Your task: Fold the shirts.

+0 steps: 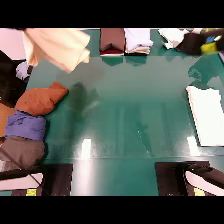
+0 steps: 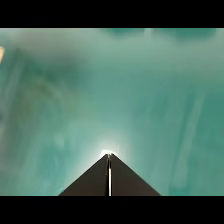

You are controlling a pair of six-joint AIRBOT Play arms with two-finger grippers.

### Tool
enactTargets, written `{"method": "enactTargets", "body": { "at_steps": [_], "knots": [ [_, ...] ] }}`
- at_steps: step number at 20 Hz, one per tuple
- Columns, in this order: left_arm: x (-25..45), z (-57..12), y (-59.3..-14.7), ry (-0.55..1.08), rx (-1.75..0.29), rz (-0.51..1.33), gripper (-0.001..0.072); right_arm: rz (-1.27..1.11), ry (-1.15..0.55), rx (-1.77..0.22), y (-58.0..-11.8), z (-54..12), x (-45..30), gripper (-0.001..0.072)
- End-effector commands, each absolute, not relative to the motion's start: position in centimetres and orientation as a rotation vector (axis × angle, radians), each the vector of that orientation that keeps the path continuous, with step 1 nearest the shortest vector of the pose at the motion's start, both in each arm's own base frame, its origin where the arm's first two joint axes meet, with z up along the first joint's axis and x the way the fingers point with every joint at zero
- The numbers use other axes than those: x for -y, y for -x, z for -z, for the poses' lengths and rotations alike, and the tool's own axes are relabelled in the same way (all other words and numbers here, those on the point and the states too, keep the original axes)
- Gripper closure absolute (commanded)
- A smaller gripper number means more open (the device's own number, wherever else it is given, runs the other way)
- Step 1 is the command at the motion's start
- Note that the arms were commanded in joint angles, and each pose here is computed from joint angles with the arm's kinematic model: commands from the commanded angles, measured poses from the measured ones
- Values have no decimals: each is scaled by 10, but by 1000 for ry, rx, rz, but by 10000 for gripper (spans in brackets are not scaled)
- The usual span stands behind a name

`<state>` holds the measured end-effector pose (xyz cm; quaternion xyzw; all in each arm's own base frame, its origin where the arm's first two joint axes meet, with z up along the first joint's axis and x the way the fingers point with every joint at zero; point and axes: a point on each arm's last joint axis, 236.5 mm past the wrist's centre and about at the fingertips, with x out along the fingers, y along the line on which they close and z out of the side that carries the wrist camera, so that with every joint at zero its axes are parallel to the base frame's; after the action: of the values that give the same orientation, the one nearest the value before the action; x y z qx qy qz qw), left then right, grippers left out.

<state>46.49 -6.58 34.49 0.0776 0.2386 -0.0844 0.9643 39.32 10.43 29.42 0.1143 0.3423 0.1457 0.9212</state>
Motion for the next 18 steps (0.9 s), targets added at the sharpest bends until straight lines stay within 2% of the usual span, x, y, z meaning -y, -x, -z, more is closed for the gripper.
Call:
{"method": "enactTargets", "body": {
  "at_steps": [1, 4, 11, 12, 13, 14, 16, 18],
  "knots": [
    [112, -390, -392, -221, -411, 304, 687, -269, -237, -560, -389, -351, -84, 688],
    [183, -358, -374, -276, -475, 482, 687, -242, -239, -539, -384, -364, -71, 688],
    [347, -151, -309, -546, -898, 855, 681, -246, -232, -568, -379, -360, -72, 688],
    [359, -128, -303, -566, -943, 877, 541, -246, -231, -576, -378, -359, -72, 688],
    [367, -108, -300, -575, -982, 893, 241, -246, -230, -584, -377, -357, -72, 688],
    [371, -97, -300, -576, -1008, 898, 194, -246, -229, -589, -377, -356, -72, 689],
    [358, -95, -318, -578, -1004, 847, 194, -247, -227, -601, -375, -354, -72, 688],
    [317, -115, -354, -499, -1001, 726, 194, -247, -227, -602, -375, -353, -72, 688]
  ]
}}
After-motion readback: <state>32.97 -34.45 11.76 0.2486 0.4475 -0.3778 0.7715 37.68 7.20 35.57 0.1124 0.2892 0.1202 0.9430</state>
